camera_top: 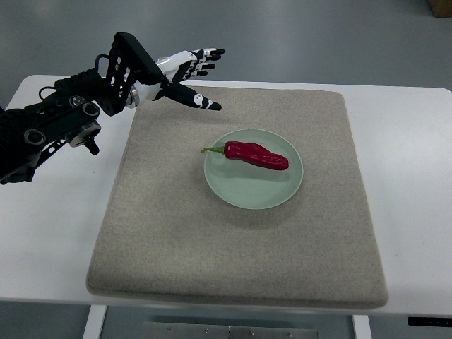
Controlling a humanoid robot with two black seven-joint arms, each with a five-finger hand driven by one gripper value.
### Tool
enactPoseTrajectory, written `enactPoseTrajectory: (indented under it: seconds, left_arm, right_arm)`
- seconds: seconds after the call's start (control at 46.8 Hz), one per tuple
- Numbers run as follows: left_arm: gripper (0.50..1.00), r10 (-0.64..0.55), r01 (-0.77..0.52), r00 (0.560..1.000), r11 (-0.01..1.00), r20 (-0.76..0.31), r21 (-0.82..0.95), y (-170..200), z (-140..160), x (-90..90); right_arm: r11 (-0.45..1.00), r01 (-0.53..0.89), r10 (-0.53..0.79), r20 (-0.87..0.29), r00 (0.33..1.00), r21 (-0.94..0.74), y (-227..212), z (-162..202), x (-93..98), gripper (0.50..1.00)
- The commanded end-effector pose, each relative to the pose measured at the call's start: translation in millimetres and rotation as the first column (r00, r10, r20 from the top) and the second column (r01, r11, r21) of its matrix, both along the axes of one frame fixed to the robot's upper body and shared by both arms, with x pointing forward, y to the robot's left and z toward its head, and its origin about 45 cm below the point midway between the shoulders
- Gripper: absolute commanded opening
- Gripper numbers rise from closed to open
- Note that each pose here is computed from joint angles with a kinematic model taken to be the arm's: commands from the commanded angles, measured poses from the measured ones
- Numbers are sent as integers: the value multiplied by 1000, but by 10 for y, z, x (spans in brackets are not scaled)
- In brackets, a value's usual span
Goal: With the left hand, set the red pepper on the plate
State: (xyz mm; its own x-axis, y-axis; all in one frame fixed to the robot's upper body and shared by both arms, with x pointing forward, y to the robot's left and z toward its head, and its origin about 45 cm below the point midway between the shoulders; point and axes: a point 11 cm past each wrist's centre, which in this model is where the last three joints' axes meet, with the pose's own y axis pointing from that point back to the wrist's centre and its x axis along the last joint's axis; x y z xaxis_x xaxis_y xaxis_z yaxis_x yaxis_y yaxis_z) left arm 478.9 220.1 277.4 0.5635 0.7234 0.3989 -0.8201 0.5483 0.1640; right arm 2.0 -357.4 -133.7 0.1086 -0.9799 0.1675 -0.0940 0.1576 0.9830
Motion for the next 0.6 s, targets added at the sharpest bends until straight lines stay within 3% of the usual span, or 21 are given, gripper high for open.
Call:
enactPoseTrajectory:
  seconds: [0.0,0.256,0.577]
  left_arm:
    - [994,78,-81,996,994,-40,-75,207,-5,68]
    - [996,173,-246,960,897,-220,-368,564,-77,59]
    - [996,69,-344,915,650,-398,-678,950,-151,-109]
  right_arm:
    - [1000,0,0,1,1000,0,0,0,7,928]
    - [1000,0,0,0,1000,0,0,0,-2,928]
    - [1000,0,0,0,1000,0,0,0,-2,928]
